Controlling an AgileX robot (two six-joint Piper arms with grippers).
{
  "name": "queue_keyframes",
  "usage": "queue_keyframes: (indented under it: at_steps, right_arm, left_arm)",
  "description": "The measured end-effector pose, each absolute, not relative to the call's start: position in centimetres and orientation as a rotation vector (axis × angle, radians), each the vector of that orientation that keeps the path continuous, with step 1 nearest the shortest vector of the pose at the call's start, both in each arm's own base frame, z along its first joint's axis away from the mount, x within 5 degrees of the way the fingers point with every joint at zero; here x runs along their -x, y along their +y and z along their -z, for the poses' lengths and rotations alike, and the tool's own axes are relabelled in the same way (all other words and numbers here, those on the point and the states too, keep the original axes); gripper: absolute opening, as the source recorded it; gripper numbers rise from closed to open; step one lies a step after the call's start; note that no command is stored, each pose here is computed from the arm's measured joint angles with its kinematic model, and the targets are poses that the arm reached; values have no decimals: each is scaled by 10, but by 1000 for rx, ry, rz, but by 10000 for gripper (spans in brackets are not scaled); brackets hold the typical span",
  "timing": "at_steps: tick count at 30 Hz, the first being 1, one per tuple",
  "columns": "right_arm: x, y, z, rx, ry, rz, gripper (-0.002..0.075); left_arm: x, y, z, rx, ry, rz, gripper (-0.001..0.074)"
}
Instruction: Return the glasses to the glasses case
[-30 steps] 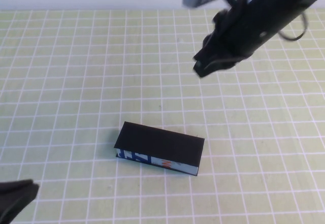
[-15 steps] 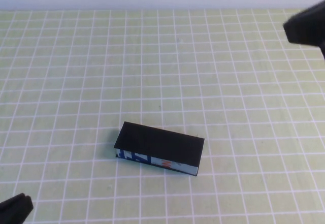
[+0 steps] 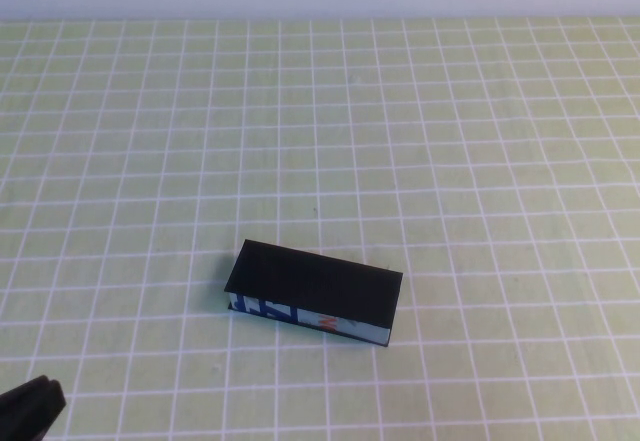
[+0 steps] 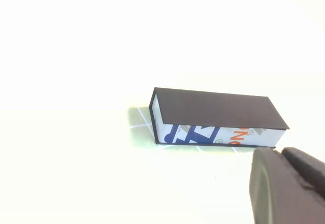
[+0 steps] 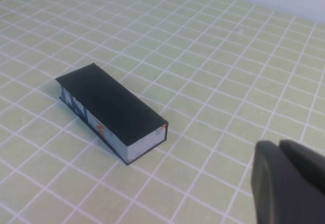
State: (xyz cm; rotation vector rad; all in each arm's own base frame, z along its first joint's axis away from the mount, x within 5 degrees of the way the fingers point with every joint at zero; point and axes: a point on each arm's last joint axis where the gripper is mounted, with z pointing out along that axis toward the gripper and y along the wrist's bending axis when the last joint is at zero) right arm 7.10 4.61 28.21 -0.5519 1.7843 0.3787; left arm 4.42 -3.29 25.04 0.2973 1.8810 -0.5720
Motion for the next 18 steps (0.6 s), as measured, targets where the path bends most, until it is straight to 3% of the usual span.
queue_keyframes:
  at_steps: [6, 18]
  right_arm:
    - [-57, 37, -247, 503, 1711, -389, -18]
    - [-53, 36, -248, 456, 1669, -433, -18]
  left_arm:
    - [-44, -33, -250, -298, 1881, 570, -3]
    - [-44, -33, -250, -298, 1881, 570, -3]
